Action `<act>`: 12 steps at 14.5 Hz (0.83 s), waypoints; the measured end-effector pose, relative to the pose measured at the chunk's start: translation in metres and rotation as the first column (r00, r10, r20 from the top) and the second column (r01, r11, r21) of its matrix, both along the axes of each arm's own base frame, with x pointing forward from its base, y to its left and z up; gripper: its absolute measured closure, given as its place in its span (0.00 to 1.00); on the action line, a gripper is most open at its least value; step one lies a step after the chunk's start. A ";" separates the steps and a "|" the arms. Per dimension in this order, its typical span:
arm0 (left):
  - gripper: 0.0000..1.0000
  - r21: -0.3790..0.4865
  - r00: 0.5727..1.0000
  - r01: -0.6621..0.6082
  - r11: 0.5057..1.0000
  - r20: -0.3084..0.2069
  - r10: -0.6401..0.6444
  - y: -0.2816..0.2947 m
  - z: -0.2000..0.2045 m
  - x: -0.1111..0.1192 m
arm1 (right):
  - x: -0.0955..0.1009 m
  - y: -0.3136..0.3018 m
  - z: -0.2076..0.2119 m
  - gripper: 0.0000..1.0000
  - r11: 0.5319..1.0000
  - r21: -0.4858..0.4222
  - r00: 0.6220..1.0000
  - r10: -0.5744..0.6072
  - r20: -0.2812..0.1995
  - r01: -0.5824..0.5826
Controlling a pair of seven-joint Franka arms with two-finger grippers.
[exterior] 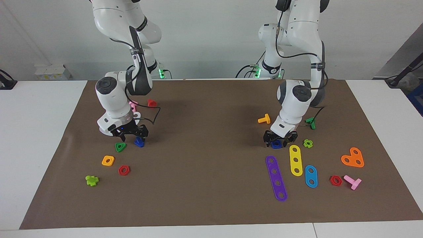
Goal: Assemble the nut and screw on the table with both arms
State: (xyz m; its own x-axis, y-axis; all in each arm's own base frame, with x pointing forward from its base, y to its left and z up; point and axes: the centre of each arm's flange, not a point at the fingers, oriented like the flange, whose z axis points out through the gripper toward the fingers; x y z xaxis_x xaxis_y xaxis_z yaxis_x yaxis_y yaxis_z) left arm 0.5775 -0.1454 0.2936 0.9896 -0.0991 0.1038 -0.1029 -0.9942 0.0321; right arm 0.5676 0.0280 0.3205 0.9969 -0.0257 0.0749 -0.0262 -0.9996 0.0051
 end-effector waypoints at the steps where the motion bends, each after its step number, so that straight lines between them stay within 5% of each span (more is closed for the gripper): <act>1: 0.19 0.003 1.000 0.004 1.000 -0.005 -0.004 0.002 -0.003 -0.002 | -0.001 0.001 -0.001 0.05 1.000 0.000 1.000 0.003 -0.002 -0.003; 4: 0.37 0.006 1.000 0.013 1.000 -0.006 -0.013 0.006 -0.003 -0.002 | -0.003 0.005 -0.003 0.21 1.000 0.000 1.000 0.010 -0.008 -0.010; 6: 0.53 0.005 1.000 0.015 1.000 -0.004 -0.015 0.005 0.001 -0.002 | -0.004 0.005 -0.005 0.42 1.000 0.000 1.000 0.010 -0.011 -0.010; 9: 0.53 0.006 1.000 0.015 1.000 -0.006 -0.015 0.006 0.000 -0.003 | -0.005 0.005 -0.005 0.77 1.000 0.000 1.000 0.011 -0.012 -0.011; 12: 0.53 0.004 1.000 0.012 1.000 0.004 -0.012 0.006 0.005 0.002 | -0.006 0.023 -0.002 0.81 0.999 0.000 0.999 0.040 -0.009 -0.040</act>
State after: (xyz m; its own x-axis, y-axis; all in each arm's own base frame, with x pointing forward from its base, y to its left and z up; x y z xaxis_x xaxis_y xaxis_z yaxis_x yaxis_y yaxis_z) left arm 0.5792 -0.1391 0.2981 0.9879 -0.1118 0.1072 -0.1153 -0.9929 0.0278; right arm 0.5618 0.0506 0.3188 0.9977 0.0142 0.0662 0.0139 -0.9999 0.0049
